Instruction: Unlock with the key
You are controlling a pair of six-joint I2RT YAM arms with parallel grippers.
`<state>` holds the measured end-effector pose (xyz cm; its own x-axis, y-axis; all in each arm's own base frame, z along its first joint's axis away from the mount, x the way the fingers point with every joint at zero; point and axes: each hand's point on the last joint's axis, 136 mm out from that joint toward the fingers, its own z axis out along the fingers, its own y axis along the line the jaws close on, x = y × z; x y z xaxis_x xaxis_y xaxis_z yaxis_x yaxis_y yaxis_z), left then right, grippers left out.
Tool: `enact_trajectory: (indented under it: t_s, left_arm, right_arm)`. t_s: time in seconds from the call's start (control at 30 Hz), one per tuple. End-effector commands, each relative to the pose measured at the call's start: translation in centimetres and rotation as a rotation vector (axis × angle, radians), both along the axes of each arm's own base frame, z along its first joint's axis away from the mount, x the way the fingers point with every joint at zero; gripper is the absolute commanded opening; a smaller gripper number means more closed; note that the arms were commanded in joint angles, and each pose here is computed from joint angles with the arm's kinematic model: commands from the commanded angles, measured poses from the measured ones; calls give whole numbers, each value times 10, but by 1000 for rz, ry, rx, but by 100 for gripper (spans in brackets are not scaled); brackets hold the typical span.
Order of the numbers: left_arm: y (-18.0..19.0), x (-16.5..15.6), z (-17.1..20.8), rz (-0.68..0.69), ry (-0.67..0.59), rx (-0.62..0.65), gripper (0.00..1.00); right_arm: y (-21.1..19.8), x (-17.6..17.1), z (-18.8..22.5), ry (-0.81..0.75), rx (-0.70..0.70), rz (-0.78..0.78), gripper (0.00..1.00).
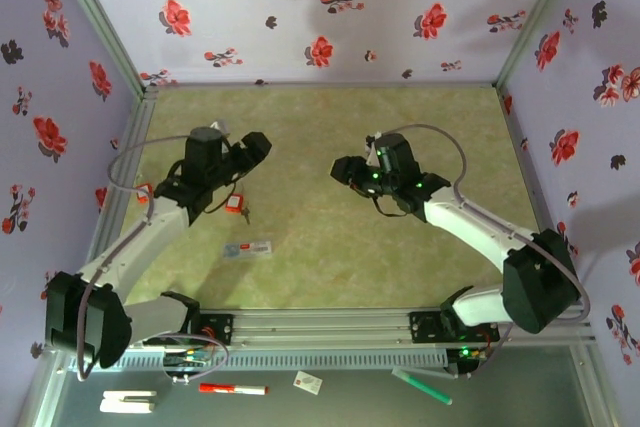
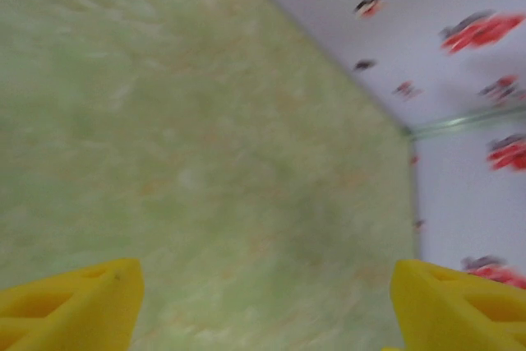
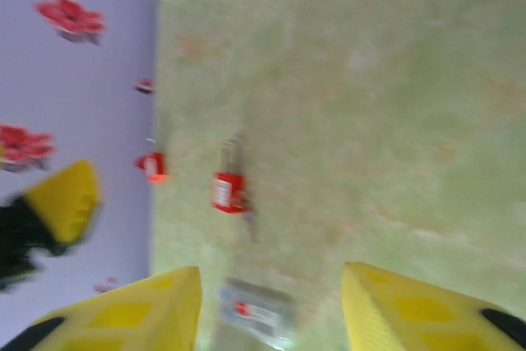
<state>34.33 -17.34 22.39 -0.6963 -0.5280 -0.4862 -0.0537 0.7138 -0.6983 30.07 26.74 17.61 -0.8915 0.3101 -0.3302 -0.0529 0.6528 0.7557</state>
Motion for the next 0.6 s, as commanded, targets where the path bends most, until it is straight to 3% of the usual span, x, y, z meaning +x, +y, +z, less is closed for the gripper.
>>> enact_trajectory:
  t_s: [0.0,0.2,0.33,0.57]
  left_arm:
    - [31,-60,-63,-187,302,371,77]
    - [39,-86,-115,-205,480,430,63]
    - [38,-77,-135,-152,486,412,57]
    - [40,-54,-160,-171,514,550,46]
  right_arm:
    - [-19,-12,-9,-11,-147,19,55]
    - [-21,-15,-16,-13,-182,48,62]
    - [-17,-16,-14,-20,-169,61,63]
    - [-20,-21,-19,-10,-174,64,64]
